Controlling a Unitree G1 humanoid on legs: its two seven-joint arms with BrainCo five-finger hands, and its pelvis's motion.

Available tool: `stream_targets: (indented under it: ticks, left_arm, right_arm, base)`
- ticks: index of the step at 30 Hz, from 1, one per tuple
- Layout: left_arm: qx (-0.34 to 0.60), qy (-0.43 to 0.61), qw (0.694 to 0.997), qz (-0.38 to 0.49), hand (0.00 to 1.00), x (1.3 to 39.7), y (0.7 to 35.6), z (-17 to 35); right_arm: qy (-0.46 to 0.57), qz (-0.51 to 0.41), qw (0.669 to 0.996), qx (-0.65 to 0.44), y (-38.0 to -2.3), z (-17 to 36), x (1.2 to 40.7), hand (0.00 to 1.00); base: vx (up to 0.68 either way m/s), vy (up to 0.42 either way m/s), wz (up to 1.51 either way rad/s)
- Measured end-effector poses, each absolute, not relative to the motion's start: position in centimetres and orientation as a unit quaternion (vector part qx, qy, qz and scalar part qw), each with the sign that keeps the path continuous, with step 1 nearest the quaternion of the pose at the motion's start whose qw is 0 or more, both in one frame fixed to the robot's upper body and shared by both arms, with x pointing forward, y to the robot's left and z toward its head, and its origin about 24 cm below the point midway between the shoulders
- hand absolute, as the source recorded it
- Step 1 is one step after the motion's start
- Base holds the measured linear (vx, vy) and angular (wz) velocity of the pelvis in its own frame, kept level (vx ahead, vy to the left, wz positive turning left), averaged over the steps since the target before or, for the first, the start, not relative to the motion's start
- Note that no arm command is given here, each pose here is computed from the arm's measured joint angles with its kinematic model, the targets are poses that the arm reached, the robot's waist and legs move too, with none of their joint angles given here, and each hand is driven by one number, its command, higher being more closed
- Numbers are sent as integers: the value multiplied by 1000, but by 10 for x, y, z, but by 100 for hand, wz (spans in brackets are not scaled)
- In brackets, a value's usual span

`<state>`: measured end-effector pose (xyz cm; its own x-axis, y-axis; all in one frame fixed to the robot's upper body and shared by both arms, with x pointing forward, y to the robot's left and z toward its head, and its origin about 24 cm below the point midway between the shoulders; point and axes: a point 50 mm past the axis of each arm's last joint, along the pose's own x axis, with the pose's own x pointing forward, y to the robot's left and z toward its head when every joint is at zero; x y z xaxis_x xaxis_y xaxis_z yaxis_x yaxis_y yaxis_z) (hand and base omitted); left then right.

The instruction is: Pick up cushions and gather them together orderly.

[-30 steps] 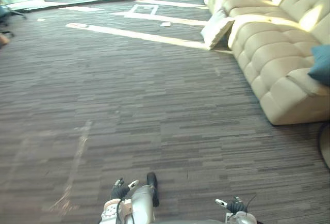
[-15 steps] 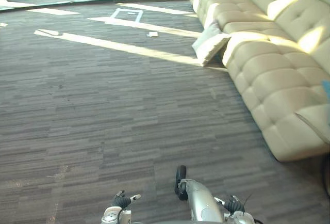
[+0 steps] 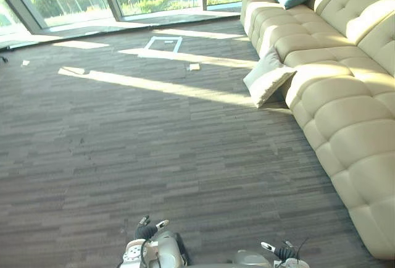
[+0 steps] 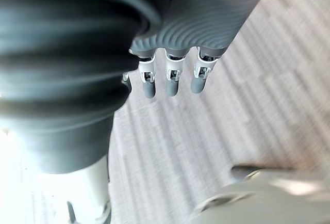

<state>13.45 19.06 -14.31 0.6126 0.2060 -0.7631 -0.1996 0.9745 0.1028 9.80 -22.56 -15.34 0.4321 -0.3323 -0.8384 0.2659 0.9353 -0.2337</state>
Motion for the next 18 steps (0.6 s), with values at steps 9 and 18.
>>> stream_targets:
  ticks: [9,18]
  left_arm:
    - [47,462,880,99,0,129,202,-149]
    - [71,486,869,62,0,117,193,-155]
  right_arm:
    - [516,-159,841,-27,-211,-159,89,0]
    - [504,-146,850,-47,-214,-156,100,0]
  base:
    - [647,267,-7]
    - [670,1,22]
